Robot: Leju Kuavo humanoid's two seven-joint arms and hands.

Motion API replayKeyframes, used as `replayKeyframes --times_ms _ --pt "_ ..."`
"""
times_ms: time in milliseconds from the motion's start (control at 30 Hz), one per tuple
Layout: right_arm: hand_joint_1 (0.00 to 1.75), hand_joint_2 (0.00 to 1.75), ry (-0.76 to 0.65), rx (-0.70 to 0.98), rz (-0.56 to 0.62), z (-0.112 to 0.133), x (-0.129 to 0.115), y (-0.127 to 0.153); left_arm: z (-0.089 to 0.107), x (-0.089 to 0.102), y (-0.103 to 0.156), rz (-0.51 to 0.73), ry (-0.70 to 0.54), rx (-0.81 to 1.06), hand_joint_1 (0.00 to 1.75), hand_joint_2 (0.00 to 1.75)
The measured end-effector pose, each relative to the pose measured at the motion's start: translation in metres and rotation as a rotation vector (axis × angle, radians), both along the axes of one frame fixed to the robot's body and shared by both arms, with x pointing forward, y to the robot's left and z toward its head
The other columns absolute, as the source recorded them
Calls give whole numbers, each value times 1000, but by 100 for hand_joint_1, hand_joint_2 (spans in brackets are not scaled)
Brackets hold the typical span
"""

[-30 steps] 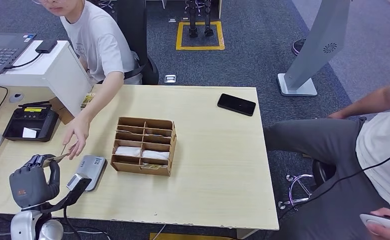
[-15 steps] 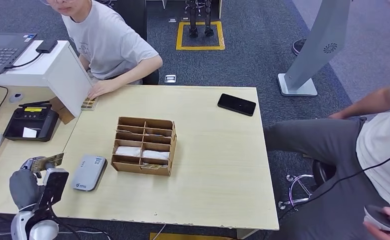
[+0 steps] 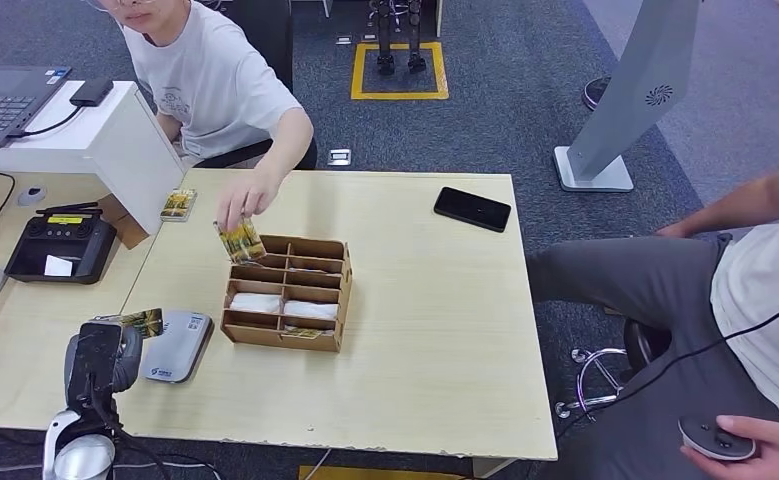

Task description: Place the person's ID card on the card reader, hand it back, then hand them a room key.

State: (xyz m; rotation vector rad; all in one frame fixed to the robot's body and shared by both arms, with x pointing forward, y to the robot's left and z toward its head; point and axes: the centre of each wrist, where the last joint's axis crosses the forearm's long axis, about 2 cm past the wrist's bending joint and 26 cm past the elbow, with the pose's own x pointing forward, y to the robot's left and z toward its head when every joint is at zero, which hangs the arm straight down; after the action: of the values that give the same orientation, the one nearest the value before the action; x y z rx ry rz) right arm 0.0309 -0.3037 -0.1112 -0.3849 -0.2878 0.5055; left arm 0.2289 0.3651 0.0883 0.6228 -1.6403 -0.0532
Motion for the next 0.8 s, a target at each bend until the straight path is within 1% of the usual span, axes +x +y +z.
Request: replayKeyframes --times_ms 167,367,800 --pt "0 175 3 -4 -2 0 0 0 0 5 1 21 60 2 175 175" --pt "0 175 4 -1 -3 0 0 2 -6 11 -2 36 123 55 175 175" --pt "0 175 0 1 -1 0 1 2 -19 14 -7 33 196 102 175 175"
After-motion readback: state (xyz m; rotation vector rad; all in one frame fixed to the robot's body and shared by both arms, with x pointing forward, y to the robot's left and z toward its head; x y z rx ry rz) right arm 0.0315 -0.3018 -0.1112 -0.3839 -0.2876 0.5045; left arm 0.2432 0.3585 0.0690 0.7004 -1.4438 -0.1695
